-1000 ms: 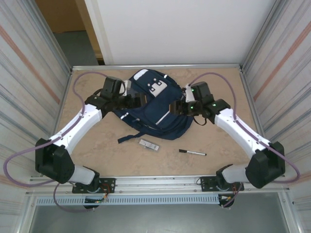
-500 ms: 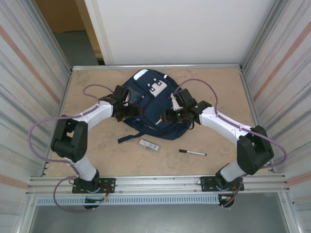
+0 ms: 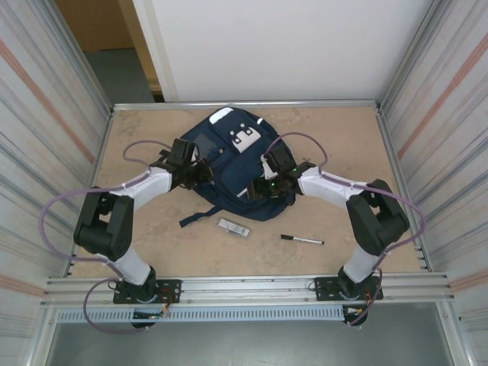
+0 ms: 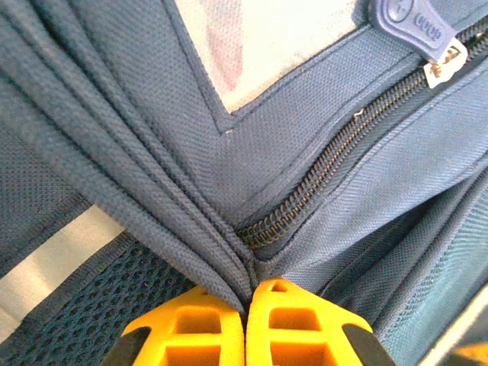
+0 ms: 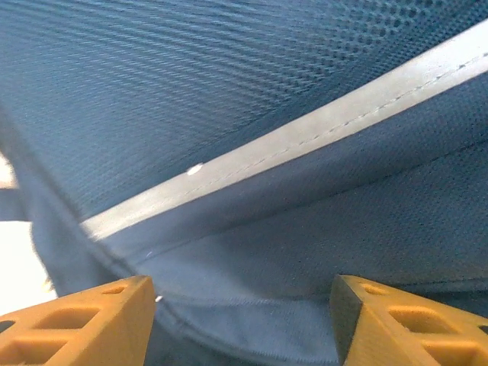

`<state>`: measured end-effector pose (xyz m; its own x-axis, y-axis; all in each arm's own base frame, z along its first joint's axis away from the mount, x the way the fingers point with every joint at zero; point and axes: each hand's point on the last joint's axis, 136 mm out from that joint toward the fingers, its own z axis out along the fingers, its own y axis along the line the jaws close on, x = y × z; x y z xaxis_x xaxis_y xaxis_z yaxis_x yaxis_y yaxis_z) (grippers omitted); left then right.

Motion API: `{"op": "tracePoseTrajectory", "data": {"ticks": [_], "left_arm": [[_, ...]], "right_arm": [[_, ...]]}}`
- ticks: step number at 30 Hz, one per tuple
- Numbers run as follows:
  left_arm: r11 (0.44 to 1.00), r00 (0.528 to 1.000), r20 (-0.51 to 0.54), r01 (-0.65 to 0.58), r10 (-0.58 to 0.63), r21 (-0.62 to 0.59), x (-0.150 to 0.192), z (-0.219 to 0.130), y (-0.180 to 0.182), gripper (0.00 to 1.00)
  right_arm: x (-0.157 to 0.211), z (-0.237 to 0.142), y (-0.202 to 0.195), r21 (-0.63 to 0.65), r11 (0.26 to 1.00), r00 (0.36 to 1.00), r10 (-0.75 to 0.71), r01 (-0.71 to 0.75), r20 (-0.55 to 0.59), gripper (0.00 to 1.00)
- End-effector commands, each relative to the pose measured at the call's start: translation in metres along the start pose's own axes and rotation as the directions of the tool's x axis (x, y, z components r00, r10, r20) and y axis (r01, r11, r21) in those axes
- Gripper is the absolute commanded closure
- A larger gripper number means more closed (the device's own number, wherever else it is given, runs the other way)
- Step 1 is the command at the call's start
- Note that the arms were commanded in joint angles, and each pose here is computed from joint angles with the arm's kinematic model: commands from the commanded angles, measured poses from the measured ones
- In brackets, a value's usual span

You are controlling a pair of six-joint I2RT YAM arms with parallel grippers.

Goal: Pack the student bag

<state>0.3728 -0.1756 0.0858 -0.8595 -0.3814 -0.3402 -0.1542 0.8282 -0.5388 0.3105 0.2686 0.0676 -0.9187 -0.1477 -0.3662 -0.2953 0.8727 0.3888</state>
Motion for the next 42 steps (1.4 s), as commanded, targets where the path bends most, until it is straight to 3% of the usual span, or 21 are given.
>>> {"op": "tracePoseTrajectory", "data": {"ticks": [1, 8, 14, 18, 24, 30, 31, 33, 36, 38, 42], "left_arm": [[0.996, 0.998, 0.004, 0.057, -0.057, 0.069, 0.007, -0.019, -0.009, 1.00], [0.976, 0.982, -0.037, 0.186, -0.183, 0.116, 0.028, -0.018, -0.006, 1.00], [0.958, 0.963, -0.041, 0.268, -0.266, 0.102, 0.042, -0.008, -0.018, 1.00], [0.933, 0.935, -0.098, 0.350, -0.342, 0.086, 0.048, -0.007, -0.022, 1.00], [0.891, 0.900, -0.111, 0.433, -0.421, 0.133, 0.053, -0.012, -0.024, 1.00], [0.888, 0.901, -0.178, 0.425, -0.396, 0.173, 0.057, -0.008, -0.037, 1.00], [0.888, 0.901, -0.192, 0.423, -0.390, 0.179, 0.058, -0.007, -0.039, 1.00], [0.882, 0.894, -0.209, 0.433, -0.396, 0.186, 0.060, -0.006, -0.040, 1.00], [0.878, 0.888, -0.243, 0.438, -0.390, 0.192, 0.066, -0.006, -0.043, 1.00], [0.883, 0.889, -0.256, 0.431, -0.380, 0.186, 0.070, -0.009, -0.042, 1.00], [0.891, 0.902, -0.244, 0.406, -0.355, 0.202, 0.071, -0.017, -0.042, 1.00]], "right_arm": [[-0.034, 0.013, -0.006, 0.003, 1.000, 0.998, 0.015, -0.015, 0.069, 0.40], [-0.089, 0.032, -0.021, -0.023, 0.998, 0.987, 0.064, -0.061, 0.148, 0.44], [-0.131, 0.024, -0.020, -0.172, 0.976, 0.972, 0.161, -0.132, 0.172, 0.47], [-0.114, -0.007, -0.013, -0.097, 0.995, 0.973, 0.057, -0.036, 0.222, 0.46], [-0.050, -0.038, 0.019, -0.033, 0.956, 0.914, -0.269, 0.292, 0.303, 0.40], [-0.014, -0.036, 0.074, -0.006, 0.813, 0.788, -0.562, 0.582, 0.253, 0.39], [-0.010, -0.029, 0.081, 0.008, 0.767, 0.743, -0.625, 0.642, 0.239, 0.39], [0.003, -0.017, 0.097, 0.047, 0.634, 0.607, -0.757, 0.772, 0.242, 0.39], [0.020, -0.006, 0.118, 0.077, 0.395, 0.342, -0.865, 0.915, 0.368, 0.39], [0.017, -0.005, 0.120, 0.121, 0.309, 0.229, -0.871, 0.943, 0.434, 0.39], [0.001, -0.002, 0.115, 0.192, 0.319, 0.216, -0.882, 0.928, 0.419, 0.39]]}}
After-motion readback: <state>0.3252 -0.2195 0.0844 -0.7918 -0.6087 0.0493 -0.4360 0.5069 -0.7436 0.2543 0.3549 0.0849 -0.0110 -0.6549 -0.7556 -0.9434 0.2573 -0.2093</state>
